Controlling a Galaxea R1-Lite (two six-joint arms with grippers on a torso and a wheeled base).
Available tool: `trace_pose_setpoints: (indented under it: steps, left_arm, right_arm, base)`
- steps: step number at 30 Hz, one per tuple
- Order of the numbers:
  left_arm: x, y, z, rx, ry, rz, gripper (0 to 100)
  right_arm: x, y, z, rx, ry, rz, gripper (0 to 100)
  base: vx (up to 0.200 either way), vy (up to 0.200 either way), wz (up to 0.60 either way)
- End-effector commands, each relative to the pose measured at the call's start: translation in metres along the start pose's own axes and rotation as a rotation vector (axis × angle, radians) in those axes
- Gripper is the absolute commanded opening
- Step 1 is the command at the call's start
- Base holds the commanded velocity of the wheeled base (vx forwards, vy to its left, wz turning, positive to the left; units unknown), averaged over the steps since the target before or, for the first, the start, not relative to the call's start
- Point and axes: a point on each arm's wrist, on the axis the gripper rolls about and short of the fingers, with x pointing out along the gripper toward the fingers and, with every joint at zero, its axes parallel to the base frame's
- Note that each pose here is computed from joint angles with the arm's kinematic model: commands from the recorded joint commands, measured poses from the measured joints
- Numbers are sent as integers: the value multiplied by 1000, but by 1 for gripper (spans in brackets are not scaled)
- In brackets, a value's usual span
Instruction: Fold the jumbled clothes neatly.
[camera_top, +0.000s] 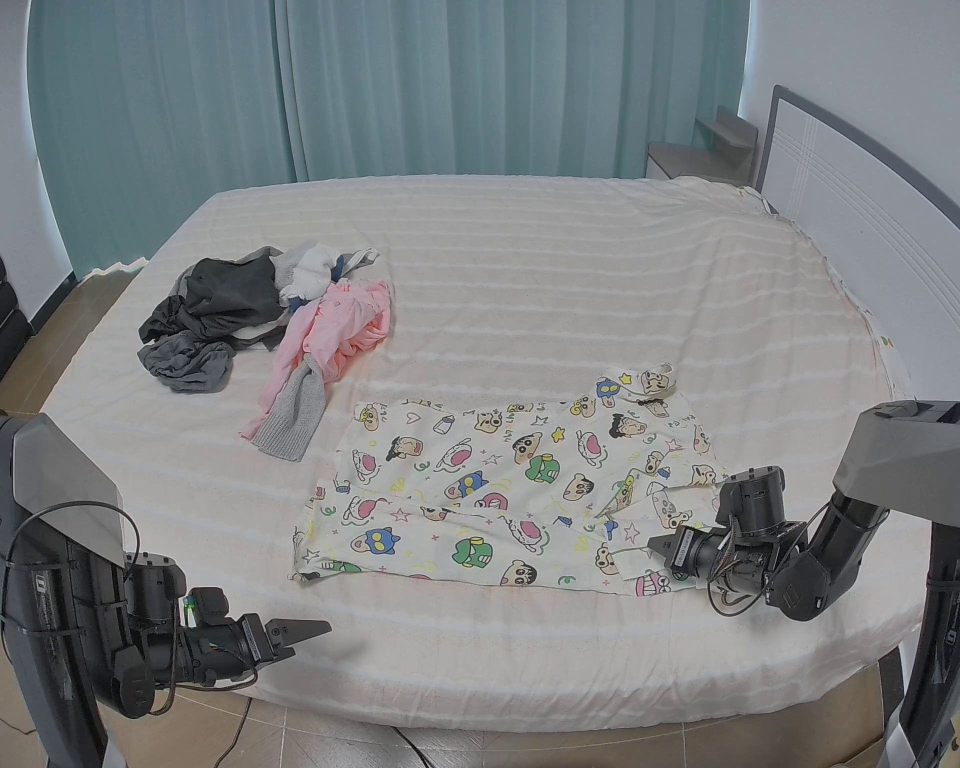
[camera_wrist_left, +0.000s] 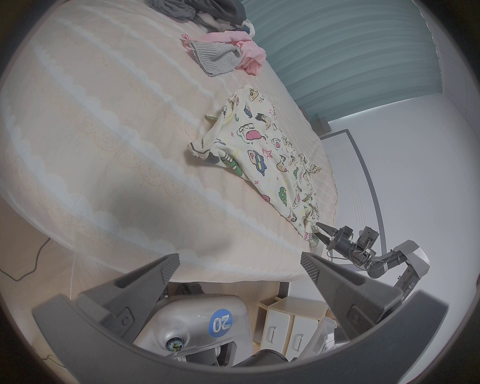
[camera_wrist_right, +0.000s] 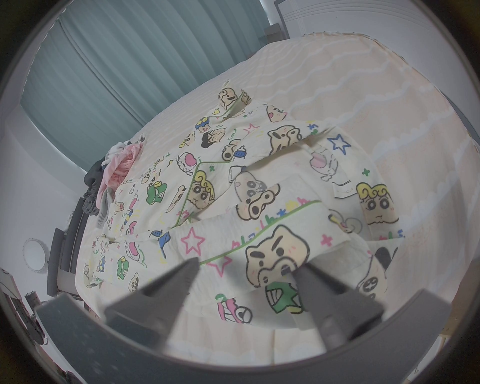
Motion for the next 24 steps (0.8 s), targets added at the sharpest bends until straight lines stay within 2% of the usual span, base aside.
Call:
trace_pose_setpoints:
  steps: [1,13,24]
  left_arm:
    - [-2,0,-2,0,-1,0,100]
    - [-2,-1,-2,0,1,0,100]
    - [-2,-1,-2,0,1,0,100]
  right_arm:
    - [0,2,-3,-8,7,5,0]
    - [-7,10,-3,-30,-14,5,0]
    - [-27,22,-16,-82,15,29,0]
  base:
    - [0,0,0]
    - [0,0,0]
    - [0,0,0]
